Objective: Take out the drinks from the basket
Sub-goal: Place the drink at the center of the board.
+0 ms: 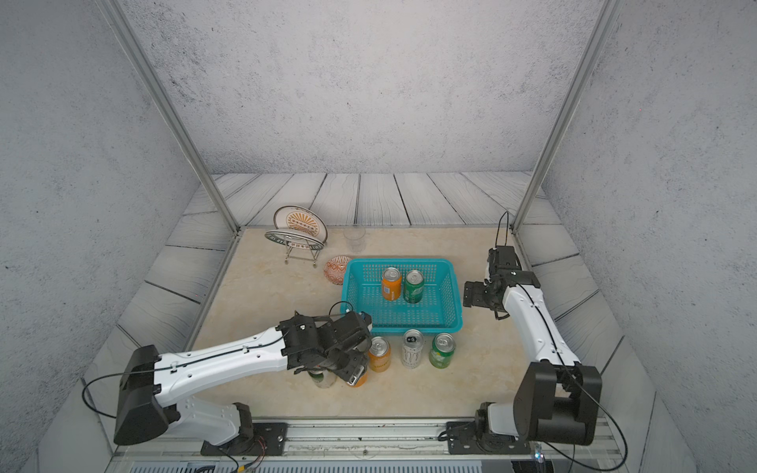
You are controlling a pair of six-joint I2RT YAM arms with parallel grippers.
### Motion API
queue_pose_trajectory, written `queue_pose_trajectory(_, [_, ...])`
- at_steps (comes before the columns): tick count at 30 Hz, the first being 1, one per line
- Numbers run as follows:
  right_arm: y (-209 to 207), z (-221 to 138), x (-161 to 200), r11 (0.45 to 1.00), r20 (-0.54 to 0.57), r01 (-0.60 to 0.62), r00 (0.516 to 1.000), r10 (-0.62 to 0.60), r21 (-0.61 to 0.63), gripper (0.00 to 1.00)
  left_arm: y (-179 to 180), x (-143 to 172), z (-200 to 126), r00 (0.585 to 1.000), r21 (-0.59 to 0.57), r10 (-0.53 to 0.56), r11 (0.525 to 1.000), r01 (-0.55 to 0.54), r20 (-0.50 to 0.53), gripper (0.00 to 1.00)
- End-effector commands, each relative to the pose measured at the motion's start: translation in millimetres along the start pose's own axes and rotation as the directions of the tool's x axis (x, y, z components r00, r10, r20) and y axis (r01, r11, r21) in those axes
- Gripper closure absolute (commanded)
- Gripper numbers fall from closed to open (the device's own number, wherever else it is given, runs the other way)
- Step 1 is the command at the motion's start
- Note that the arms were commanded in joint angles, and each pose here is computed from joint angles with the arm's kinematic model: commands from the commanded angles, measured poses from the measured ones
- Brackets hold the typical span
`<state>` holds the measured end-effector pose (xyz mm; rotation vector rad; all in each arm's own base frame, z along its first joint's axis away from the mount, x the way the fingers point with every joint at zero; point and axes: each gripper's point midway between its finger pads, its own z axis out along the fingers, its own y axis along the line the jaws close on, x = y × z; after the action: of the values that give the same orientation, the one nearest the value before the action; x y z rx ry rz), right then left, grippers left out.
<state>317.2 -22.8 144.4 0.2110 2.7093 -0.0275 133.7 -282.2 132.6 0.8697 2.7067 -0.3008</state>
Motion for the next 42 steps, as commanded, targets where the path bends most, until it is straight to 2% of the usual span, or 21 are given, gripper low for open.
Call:
queue_pose_trajectory(1, [-2,0,1,1.0,-0.002,0.002,1.0,-0.002,0.003,0.01,-6,-14,3,0.998,0.0,-0.014,1.0,0.014,0.062,0.4])
queue_pose_trajectory(10, [-1,-1,1,1.0,-0.001,0.003,1.0,-0.003,0.002,0.01,-10,-8,27,0.999,-0.02,0.004,1.0,-0.003,0.043,0.4])
queue_pose_trajectory(15, [-2,0,1,1.0,-0.001,0.002,1.0,-0.002,0.003,0.01,-5,-5,33,0.999,-0.055,0.015,0.998,-0.013,0.042,0.4])
queue_pose_trajectory(28, [-1,0,2,1.0,-0.005,0.005,1.0,-0.005,0.002,0.01,0,6,47,0.999,-0.063,0.001,0.998,0.002,0.045,0.37])
queue_pose_trajectory(42, [-1,0,2,1.0,-0.005,0.004,1.0,-0.004,0.0,0.01,1,5,45,0.998,-0.061,-0.004,0.998,0.007,0.056,0.24])
